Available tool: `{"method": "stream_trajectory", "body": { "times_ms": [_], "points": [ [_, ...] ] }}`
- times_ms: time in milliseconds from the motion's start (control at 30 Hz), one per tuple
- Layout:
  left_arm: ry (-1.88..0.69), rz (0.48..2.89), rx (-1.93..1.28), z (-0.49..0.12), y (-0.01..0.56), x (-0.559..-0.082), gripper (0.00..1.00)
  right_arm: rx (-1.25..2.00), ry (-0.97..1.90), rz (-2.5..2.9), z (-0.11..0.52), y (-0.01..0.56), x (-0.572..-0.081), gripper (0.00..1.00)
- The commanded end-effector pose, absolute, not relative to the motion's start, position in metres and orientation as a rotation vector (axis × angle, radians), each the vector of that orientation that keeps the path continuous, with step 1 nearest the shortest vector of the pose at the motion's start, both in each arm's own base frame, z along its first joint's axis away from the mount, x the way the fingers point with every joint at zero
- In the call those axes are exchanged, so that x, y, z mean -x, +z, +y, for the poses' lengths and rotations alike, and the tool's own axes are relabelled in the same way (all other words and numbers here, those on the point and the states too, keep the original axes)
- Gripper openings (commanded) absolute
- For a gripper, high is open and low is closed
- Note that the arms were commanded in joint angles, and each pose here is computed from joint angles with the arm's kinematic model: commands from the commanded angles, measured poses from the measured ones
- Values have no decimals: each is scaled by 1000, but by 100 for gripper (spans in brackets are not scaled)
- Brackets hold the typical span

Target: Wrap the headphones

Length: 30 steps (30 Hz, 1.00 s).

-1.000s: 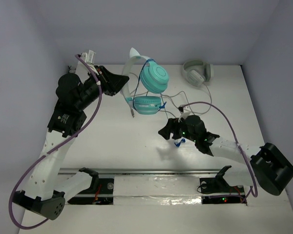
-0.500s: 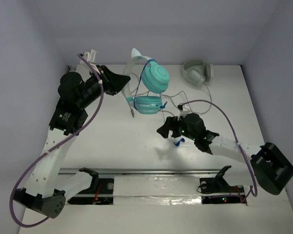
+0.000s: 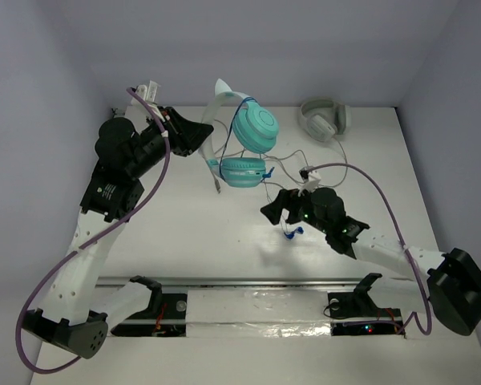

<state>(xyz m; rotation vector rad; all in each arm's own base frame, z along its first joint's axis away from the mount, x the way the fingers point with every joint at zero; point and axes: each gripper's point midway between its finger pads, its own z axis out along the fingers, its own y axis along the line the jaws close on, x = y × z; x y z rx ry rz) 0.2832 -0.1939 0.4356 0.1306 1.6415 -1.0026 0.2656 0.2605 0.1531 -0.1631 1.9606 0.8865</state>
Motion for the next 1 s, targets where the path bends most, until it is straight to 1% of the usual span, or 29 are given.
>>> {"method": "stream_trajectory", "body": {
  "times_ms": [0, 100, 300, 433, 533, 567, 633, 667, 733, 767, 833, 867, 933, 967],
  "points": [
    [-1022, 1462, -159, -189, 495, -270, 0, 116, 907, 1979, 254, 146, -259, 97],
    [-1010, 1460, -154, -187, 497, -271, 0, 83, 914, 2024, 252, 131, -254, 96],
    [-1018, 1454, -146, -187, 499, -270, 0, -8, 847, 2080, 248, 111, -265, 94],
    [-1023, 1452, -147, -188, 501, -270, 0, -27, 832, 2109, 251, 101, -270, 91],
    [-1011, 1453, -139, -186, 500, -273, 0, -35, 874, 2114, 254, 99, -266, 83],
    [-1007, 1457, -135, -186, 499, -275, 0, -40, 878, 2118, 253, 95, -264, 76],
    [-1009, 1459, -130, -188, 497, -281, 0, -50, 889, 2116, 252, 92, -262, 68],
    [-1009, 1459, -121, -189, 497, -284, 0, -55, 888, 2123, 252, 89, -260, 57],
    [-1010, 1458, -112, -190, 498, -289, 0, -62, 873, 2151, 250, 78, -258, 49],
    [-1014, 1464, -109, -192, 497, -294, 0, -65, 872, 2155, 250, 76, -258, 39],
    [-1006, 1461, -81, -191, 497, -301, 0, -42, 907, 2182, 255, 72, -253, 27],
    [-1007, 1460, -76, -191, 498, -303, 0, -35, 917, 2178, 256, 72, -252, 18],
    [-1044, 1444, -88, -196, 503, -303, 0, -60, 898, 2165, 253, 73, -256, 18],
    [-1060, 1442, -91, -198, 503, -303, 0, -68, 878, 2176, 250, 71, -256, 28]
  ]
}}
